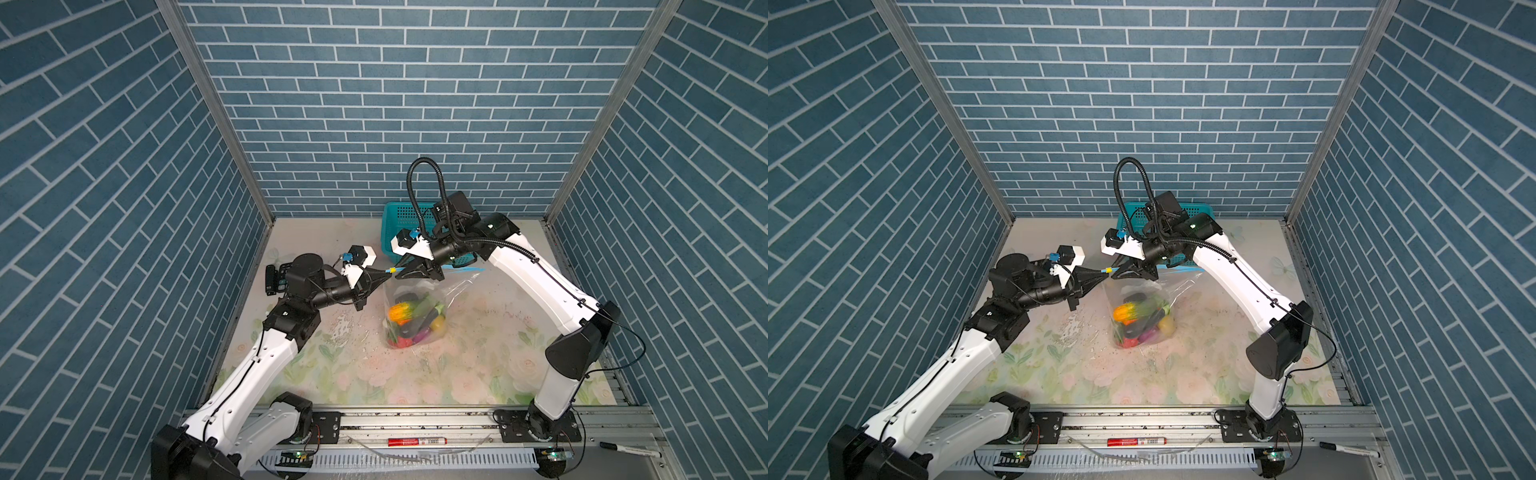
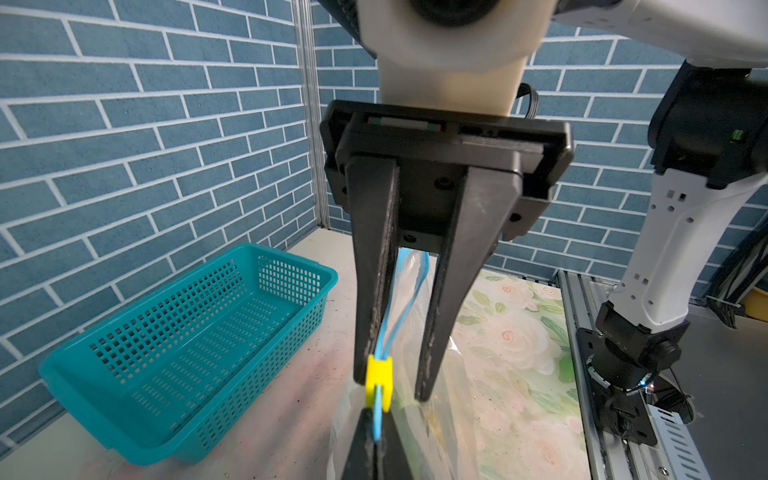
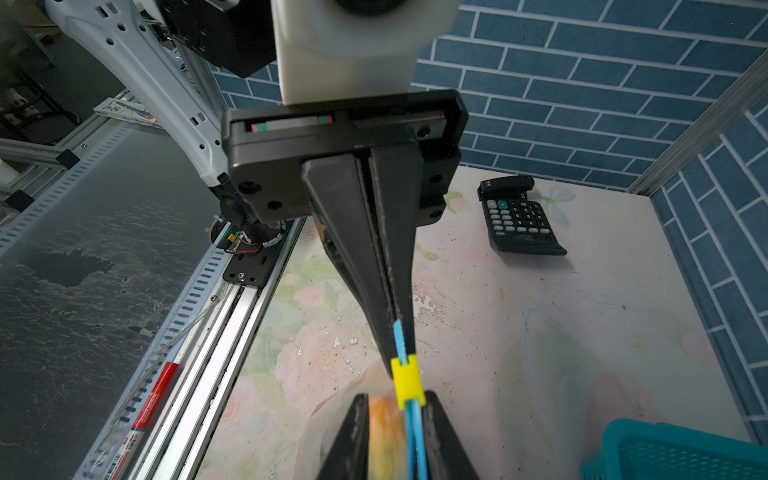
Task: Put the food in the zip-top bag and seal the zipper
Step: 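Close the right gripper on the yellow slider beside the left gripper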
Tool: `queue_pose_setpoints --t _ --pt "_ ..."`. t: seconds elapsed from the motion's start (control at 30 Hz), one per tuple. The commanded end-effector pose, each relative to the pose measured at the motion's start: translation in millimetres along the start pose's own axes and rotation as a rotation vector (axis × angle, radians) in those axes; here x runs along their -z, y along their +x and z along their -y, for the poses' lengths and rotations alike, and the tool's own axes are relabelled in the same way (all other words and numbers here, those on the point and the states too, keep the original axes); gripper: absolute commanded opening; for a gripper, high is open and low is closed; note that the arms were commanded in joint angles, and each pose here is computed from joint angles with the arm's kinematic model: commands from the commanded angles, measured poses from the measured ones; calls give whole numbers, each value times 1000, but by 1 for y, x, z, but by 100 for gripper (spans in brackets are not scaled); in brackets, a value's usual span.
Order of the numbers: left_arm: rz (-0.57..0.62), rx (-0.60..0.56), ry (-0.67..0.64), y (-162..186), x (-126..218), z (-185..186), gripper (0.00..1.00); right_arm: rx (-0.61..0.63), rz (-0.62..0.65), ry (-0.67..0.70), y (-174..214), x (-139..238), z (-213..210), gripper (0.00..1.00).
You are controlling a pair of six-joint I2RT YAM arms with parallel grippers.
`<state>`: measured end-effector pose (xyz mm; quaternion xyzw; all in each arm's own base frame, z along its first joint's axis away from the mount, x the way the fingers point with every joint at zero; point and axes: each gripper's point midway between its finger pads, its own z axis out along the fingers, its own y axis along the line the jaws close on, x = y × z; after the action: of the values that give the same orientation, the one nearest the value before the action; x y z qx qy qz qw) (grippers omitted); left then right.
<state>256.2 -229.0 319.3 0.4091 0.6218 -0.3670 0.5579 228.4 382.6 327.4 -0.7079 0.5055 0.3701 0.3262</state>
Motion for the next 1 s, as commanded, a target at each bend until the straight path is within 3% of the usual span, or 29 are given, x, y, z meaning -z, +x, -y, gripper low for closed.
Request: queue_pose_setpoints --t 0.0,0.2,0.47,0.97 --pt "35 -44 8 -9 1 4 0 82 49 15 -25 6 -1 23" --pt "35 -45 10 -9 2 5 0 79 40 25 -24 3 3 25" --pt "33 -46 8 -8 2 5 0 78 36 27 -24 4 4 12" --pt "25 -37 -12 -3 2 2 0 75 -14 65 -18 8 6 8"
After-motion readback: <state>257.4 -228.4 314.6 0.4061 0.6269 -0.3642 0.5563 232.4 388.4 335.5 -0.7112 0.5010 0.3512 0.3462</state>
